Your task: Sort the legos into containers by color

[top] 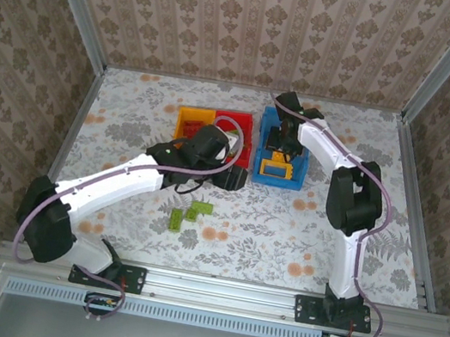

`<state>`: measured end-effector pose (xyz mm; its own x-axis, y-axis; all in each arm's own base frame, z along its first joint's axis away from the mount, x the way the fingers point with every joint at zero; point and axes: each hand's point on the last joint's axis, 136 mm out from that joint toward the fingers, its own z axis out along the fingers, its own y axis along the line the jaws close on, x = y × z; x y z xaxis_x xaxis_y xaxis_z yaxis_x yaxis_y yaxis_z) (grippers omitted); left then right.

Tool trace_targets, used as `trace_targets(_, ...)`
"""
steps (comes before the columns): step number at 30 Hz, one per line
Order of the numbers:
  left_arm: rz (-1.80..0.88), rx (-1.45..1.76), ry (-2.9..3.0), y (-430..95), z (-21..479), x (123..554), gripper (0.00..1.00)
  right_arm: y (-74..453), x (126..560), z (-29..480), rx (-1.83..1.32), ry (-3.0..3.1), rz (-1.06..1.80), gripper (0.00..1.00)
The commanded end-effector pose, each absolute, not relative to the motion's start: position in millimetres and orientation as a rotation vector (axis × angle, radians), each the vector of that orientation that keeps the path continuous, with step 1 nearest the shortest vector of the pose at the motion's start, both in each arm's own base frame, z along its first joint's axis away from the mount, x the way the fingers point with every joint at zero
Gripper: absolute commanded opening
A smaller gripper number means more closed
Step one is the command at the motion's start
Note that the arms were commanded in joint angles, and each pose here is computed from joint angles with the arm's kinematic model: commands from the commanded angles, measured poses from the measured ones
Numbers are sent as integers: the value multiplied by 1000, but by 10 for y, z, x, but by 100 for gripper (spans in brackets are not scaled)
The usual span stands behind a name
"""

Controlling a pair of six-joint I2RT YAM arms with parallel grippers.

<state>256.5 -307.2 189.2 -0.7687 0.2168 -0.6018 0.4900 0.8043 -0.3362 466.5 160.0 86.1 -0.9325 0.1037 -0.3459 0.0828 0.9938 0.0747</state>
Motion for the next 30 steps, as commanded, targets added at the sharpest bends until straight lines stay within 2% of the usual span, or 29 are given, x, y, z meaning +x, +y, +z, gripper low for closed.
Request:
trace_targets(1,-599,488,2429,-3043,1957,2644,73,1612,4663,987,96,2773,109,59)
trace_targets(3,-561,464,2457,-2969,1889,2634,73,1568,4645,1138,97,2733,102,64)
trace_targets(7,-469,427,2549,-2762,1668,2536,74,1512,4537,1502,107,2651,133,66)
trace_targets(12,-300,361,2696,-2373,1297,2320,75,1738,4116,1827,-50,2536,253,69)
trace_targets(21,-123,81,2908,-1691,927,1846,76,2604,2856,1537,-593,2513,650,73)
trace_targets(30,-118,34,3031,-1525,657,1429,78,2982,2278,1397,-754,2543,930,74)
